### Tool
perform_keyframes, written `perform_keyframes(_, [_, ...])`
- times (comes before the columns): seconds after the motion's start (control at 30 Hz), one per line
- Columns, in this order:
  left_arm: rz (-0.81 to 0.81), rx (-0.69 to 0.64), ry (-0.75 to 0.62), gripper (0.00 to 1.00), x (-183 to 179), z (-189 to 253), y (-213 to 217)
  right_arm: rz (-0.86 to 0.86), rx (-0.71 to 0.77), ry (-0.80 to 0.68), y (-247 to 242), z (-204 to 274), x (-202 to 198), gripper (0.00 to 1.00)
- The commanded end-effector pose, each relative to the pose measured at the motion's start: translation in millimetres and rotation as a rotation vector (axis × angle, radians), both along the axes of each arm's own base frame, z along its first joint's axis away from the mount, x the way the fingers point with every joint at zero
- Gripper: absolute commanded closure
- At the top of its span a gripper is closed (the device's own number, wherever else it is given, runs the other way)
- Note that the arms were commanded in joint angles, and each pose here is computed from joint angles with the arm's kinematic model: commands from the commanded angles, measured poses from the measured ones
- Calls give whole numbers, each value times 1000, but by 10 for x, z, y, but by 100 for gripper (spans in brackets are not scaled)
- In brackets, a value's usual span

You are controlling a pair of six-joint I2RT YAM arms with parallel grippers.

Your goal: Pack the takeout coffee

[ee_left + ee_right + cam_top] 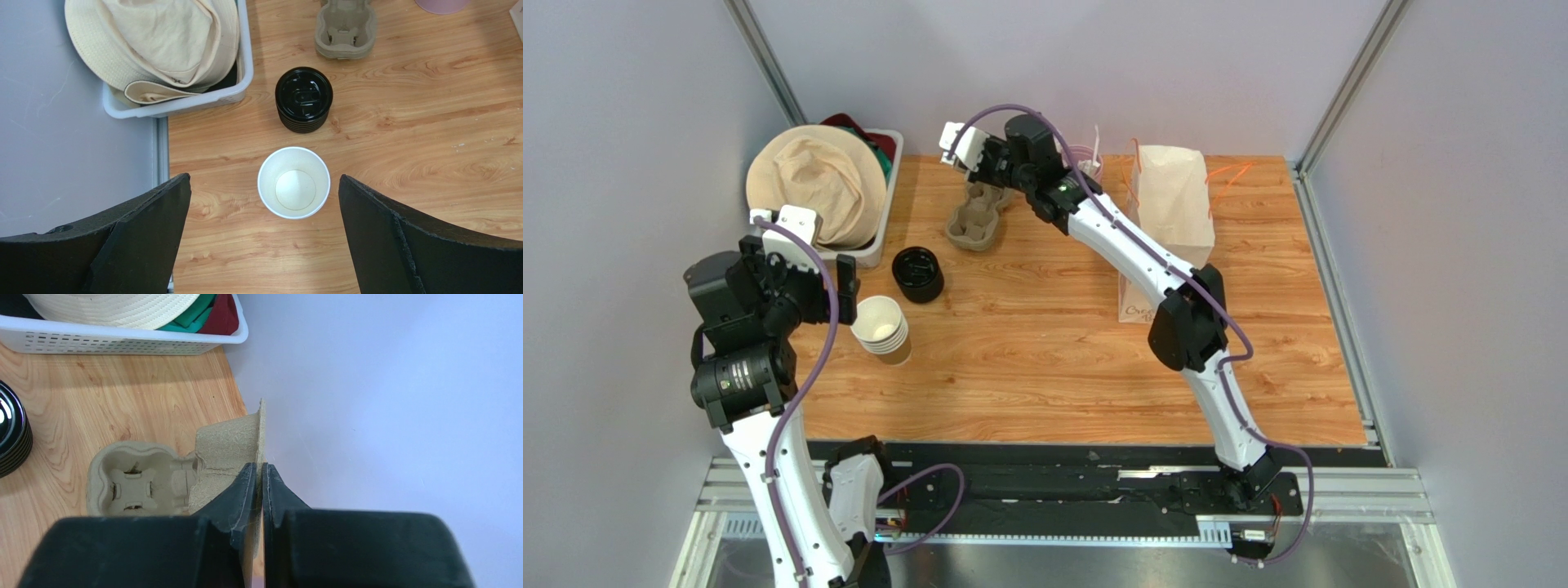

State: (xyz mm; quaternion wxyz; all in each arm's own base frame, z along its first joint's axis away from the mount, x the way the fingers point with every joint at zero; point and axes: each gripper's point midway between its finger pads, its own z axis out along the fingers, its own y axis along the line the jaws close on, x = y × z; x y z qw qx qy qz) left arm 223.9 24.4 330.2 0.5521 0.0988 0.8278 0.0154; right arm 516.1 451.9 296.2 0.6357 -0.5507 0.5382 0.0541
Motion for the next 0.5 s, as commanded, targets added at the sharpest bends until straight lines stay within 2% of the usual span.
perform_keyframes(0.0, [-1, -13, -36, 1, 28, 67, -9, -15, 32, -92, -155, 665, -236, 100])
perform_keyframes(0.07, [-4, -10, -43, 1, 16, 80, -19, -13, -13, -51, -204, 529, -331, 100])
perform_keyframes(0.13, [-5, -10, -49, 1, 8, 93, -25, -11, -34, -38, -285, 604, -499, 100])
perform_keyframes(0.17, [-7, -11, -50, 1, 0, 91, -30, -12, -81, -8, -330, 405, -540, 100])
perform_keyframes(0.2, [-9, -11, -53, 1, -4, 94, -39, -10, -84, -19, -391, 517, -658, 100])
perform_keyframes(0.37, [-19, -10, -68, 1, -22, 124, -65, -15, -210, 33, -645, 212, -1076, 100])
perform_keyframes(0.47, [-23, -10, -76, 1, -37, 148, -80, -44, -287, 80, -853, -158, -1317, 100])
